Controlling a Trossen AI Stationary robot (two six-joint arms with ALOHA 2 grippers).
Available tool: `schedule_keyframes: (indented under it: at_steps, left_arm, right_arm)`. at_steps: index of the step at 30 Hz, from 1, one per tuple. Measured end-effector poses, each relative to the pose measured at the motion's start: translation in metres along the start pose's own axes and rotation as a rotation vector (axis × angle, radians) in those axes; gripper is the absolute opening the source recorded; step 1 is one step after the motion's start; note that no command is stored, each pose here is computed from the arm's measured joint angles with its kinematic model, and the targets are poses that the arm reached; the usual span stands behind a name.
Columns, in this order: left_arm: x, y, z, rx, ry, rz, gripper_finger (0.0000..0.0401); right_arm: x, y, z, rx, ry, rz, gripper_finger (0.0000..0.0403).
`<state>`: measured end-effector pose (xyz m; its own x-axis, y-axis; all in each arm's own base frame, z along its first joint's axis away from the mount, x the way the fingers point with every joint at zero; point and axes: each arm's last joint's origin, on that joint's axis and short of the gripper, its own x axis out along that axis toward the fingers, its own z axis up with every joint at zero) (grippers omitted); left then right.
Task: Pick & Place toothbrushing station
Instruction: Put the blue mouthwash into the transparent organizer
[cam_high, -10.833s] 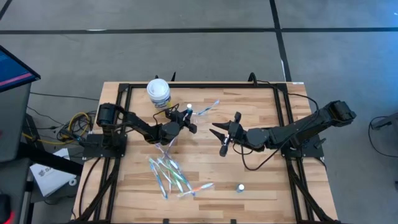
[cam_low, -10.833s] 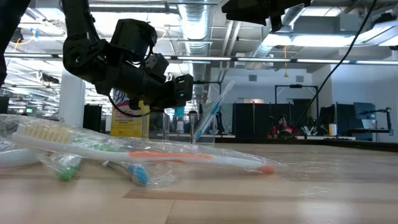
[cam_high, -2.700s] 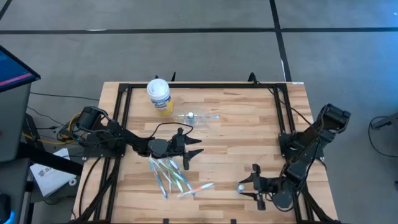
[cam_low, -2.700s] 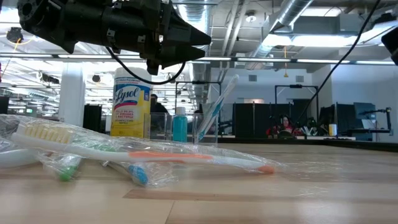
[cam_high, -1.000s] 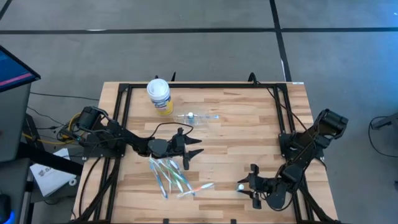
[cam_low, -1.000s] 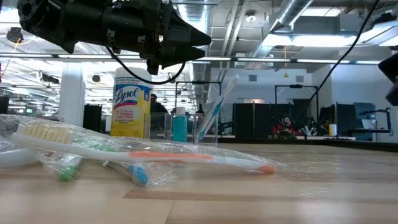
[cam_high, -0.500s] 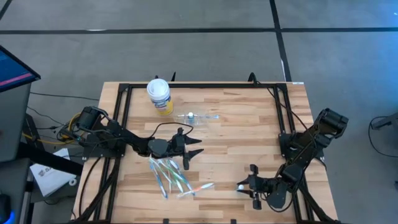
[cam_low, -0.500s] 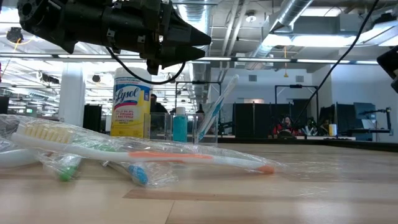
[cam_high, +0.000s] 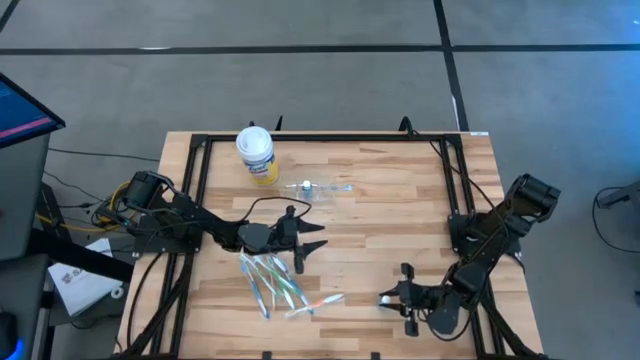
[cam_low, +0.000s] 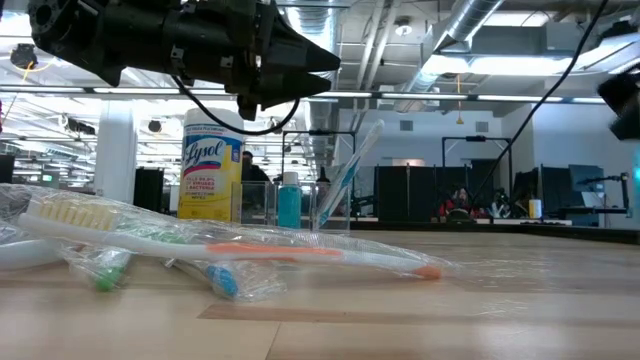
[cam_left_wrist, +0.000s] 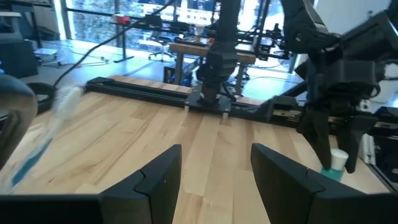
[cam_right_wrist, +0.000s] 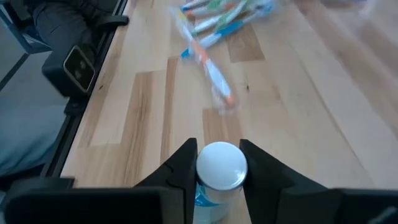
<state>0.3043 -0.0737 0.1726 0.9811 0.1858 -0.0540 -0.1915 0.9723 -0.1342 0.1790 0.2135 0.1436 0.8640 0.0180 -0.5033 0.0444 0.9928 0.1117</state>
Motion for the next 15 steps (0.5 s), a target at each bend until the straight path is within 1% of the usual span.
schedule_keyframes:
  at_steps: [8,15]
  left_arm:
    - [0.0,-0.001,0.0,0.0,0.005,-0.04,0.0186]
    - [0.002,-0.002,0.006,0.028,-0.027,-0.23,0.0186]
  right_arm:
    - [0.016,-0.001,0.037,-0.06,-0.054,-0.04,0.0086]
    - [0.035,-0.007,0.084,-0.143,-0.078,-0.011,0.0086]
